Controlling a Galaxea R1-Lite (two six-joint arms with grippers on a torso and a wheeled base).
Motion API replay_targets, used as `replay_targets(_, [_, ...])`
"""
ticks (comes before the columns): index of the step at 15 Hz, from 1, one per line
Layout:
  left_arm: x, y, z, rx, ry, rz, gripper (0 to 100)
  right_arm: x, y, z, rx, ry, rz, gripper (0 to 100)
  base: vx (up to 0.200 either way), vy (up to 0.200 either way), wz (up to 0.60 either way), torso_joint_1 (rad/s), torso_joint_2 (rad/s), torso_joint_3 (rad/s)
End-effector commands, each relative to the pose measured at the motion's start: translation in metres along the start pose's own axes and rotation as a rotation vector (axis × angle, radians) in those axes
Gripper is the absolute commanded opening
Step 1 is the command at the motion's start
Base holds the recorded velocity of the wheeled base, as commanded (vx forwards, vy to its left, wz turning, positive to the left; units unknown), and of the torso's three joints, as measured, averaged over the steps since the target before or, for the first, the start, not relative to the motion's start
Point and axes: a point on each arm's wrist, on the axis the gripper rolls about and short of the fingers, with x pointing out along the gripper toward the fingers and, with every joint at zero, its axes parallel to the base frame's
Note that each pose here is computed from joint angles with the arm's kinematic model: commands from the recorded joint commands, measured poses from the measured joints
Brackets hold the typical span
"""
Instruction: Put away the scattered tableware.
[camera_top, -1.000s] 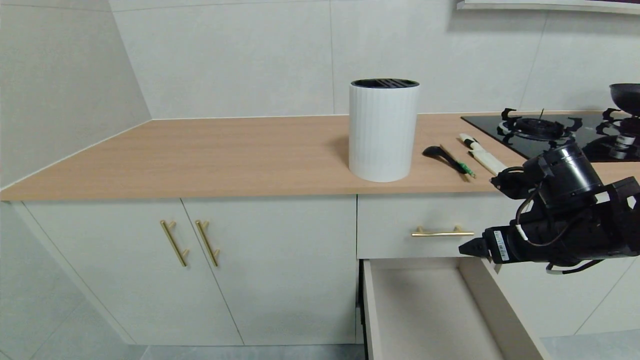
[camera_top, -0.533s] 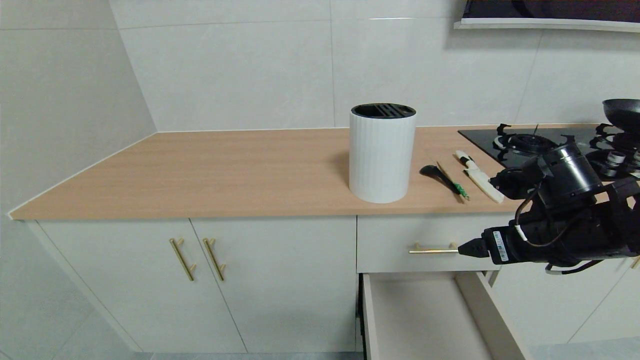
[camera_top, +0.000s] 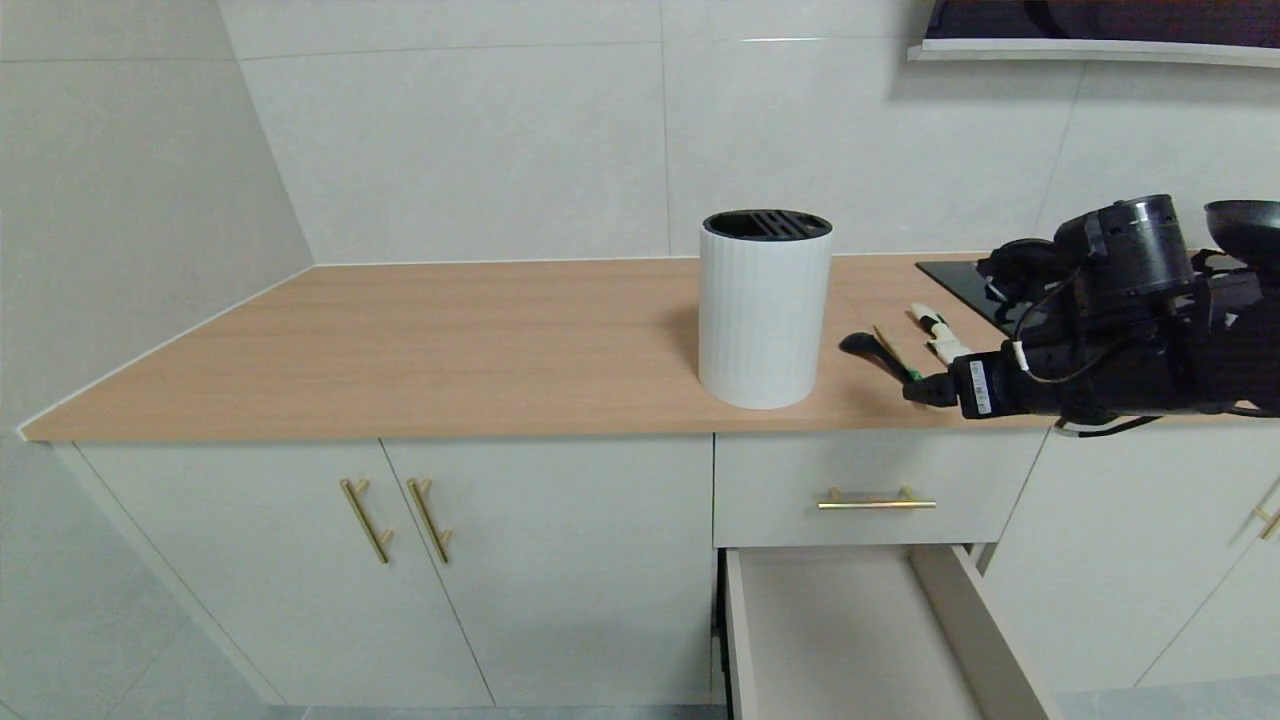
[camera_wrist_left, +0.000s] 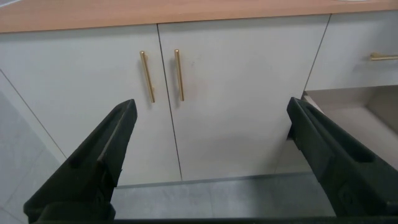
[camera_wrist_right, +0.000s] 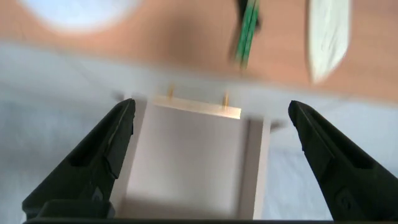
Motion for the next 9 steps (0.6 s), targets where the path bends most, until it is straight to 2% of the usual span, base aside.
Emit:
replay_targets(1, [0.0, 0.0, 0.0, 0.0, 0.0, 0.0, 100, 0.018, -0.002, 0.002, 0.004, 0.015, -0.012, 100, 0.0, 0.0, 0.0, 0.0, 0.0, 0.0])
replay_targets(4, [0.0, 0.0, 0.0, 0.0, 0.0, 0.0, 100, 0.023, -0.002, 0.005, 0.013, -0.02, -0.02, 100, 0.0, 0.0, 0.0, 0.0, 0.0, 0.0])
replay_targets(9, [0.0, 0.0, 0.0, 0.0, 0.0, 0.0, 100, 0.053, 0.003, -0.006, 0.004, 0.007, -0.047, 100, 0.0, 0.0, 0.0, 0.0, 0.0, 0.0])
